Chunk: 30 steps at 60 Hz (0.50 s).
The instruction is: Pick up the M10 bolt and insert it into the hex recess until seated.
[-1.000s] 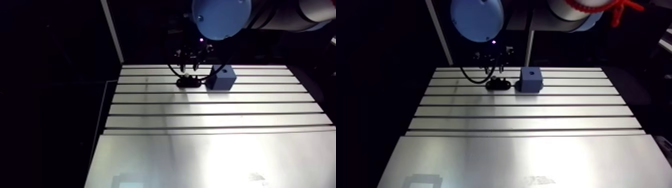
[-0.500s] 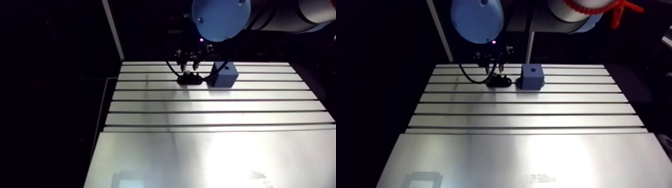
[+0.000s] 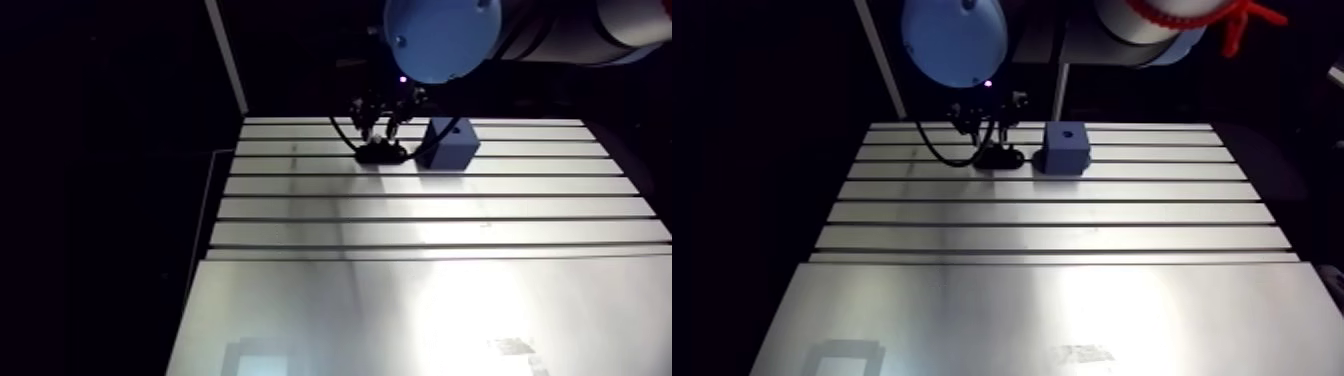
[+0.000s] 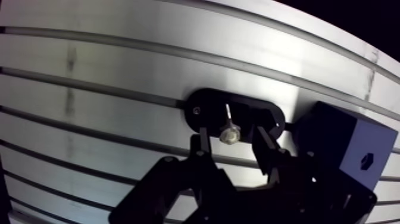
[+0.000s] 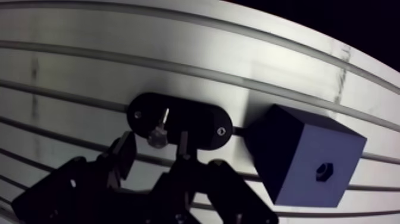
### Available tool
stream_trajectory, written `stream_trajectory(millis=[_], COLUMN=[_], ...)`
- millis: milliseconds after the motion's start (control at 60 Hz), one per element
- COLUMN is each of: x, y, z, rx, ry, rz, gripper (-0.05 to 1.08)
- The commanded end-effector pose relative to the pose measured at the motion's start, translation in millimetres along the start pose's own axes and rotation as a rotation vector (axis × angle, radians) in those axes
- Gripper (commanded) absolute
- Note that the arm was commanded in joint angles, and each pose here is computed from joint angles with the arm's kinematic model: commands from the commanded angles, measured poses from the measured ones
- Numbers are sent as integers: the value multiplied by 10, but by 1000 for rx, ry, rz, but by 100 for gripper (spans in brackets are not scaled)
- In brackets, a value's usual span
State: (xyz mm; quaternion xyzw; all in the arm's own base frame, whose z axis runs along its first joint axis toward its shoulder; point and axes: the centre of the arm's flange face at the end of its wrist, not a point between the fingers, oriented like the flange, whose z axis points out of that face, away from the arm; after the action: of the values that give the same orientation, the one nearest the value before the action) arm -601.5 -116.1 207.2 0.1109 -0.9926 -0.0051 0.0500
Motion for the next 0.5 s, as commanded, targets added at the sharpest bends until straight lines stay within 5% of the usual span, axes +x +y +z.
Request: stream_trajectory(millis=[17,500], x=[-1,7], y=[0,4], z=[12,11], rx=[-1,-2], ry=[-2,-3], rz=[1,4], gripper=[51,52])
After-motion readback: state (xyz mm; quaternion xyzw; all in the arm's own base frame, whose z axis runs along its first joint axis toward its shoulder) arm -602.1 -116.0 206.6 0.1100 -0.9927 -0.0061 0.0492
